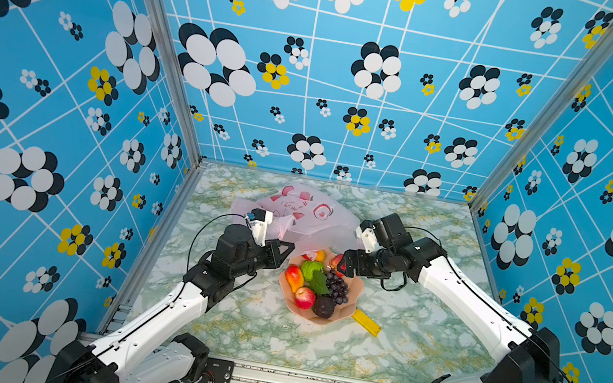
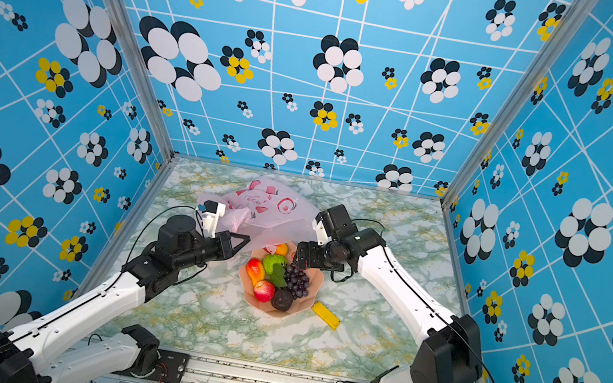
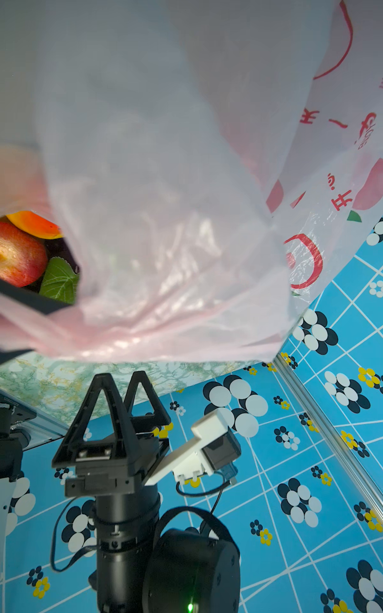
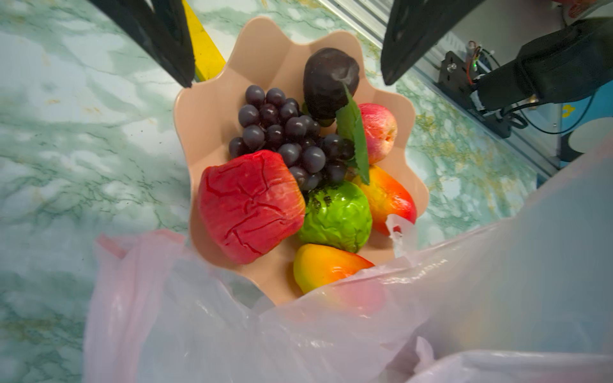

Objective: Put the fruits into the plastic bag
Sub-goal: 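Reach the right gripper into the fruit bowl toward the red fruit, then close the right gripper on the large red fruit in the bowl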

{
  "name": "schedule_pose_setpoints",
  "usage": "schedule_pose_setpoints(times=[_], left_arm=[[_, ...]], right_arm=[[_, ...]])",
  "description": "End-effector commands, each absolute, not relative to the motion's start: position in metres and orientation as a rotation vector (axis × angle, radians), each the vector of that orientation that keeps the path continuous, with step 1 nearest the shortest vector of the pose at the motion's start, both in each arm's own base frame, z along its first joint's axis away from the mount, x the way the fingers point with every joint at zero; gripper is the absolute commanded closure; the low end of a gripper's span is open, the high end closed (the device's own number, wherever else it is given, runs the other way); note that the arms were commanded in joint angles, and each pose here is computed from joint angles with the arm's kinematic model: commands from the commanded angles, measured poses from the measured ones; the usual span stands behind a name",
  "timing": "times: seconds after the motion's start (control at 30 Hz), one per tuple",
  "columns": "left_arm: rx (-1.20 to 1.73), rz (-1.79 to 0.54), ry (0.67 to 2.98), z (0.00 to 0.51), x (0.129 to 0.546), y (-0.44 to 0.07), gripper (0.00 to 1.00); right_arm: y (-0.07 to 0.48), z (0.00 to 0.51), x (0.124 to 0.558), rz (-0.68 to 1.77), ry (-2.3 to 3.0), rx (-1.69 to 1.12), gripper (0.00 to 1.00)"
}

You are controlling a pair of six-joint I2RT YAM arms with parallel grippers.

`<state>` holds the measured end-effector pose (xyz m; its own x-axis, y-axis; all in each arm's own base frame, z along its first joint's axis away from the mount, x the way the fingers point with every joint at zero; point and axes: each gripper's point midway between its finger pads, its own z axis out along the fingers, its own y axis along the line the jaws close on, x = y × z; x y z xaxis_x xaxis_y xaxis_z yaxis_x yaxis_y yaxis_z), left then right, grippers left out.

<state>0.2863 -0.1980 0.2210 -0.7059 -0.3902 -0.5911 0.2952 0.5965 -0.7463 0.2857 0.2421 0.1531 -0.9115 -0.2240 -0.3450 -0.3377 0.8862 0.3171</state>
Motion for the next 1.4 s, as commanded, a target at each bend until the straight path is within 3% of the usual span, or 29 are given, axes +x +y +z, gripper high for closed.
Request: schedule_pose_setpoints(times=[0.0, 1.37], left_arm=[[-0.079, -1.142, 2.048, 0.228, 0.284, -0.198, 1.00], [-0.074, -1.145, 2.043, 0.223, 0.286, -0.200, 1.00]], right_arm=[[0.242, 0.135, 0.295, 0.449, 2.780, -0.511, 0.11], [0.268, 0.090, 0.326, 0.427, 2.852, -0.572, 0.11]])
